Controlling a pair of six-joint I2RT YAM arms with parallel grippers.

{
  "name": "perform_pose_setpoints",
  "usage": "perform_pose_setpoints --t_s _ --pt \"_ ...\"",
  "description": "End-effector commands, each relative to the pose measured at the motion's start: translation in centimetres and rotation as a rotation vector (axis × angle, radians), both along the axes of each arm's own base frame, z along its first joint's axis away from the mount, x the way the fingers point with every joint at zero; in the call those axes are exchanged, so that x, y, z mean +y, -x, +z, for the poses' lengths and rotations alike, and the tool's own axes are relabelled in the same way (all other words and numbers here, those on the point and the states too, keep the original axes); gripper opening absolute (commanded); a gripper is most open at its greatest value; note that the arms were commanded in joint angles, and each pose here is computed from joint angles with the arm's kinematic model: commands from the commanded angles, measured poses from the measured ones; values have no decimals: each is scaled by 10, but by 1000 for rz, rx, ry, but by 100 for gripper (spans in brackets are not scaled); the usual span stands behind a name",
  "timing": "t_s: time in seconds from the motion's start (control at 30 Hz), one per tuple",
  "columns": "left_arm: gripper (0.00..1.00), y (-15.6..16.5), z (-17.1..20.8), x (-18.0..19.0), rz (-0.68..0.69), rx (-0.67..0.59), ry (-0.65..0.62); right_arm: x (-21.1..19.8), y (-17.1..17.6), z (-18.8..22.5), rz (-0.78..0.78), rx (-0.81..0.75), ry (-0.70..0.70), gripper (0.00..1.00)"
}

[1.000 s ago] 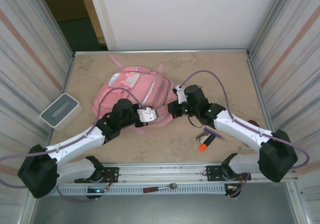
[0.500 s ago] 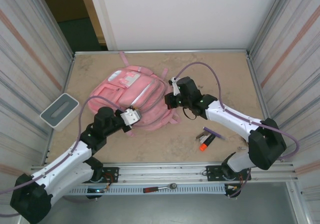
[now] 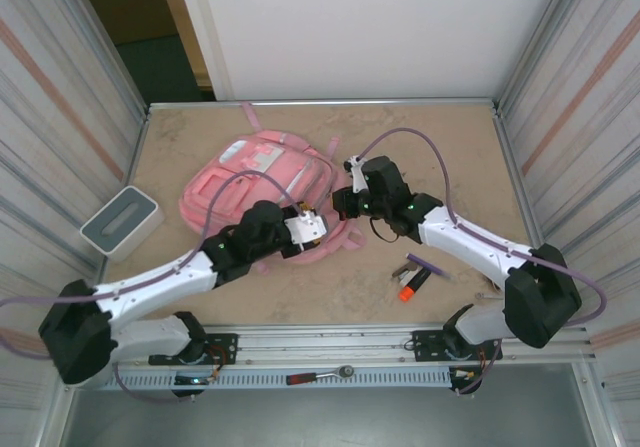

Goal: Pack the student bag

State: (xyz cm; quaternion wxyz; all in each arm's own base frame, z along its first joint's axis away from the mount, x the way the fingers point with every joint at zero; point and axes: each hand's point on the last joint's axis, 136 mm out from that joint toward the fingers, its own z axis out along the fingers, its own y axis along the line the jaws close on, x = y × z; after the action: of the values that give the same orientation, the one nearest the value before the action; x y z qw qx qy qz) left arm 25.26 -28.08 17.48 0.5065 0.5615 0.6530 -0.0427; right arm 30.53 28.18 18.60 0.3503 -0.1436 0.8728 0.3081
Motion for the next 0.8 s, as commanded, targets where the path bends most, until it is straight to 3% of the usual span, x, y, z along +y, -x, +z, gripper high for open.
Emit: perform_pose_setpoints --t_s 0.0,0.17,0.3,0.4,0.6,0.77 --pt "54 -22 11 -1 79 -74 -26 2 2 38 1 -76 -104 0" --pt "46 -38 4 -2 122 -112 -57 0 6 35 3 -75 -113 0" --pt "18 -39 -4 1 114 -88 -60 -5 8 28 -3 -74 -90 0" --pt "4 -33 -4 6 73 -68 -27 -14 7 20 -23 -80 -43 0" --pt "0 15 25 2 -229 -63 187 -28 12 0 -54 -71 39 0" --pt "0 14 37 37 -196 -78 311 -46 10 -13 -123 -65 111 0"
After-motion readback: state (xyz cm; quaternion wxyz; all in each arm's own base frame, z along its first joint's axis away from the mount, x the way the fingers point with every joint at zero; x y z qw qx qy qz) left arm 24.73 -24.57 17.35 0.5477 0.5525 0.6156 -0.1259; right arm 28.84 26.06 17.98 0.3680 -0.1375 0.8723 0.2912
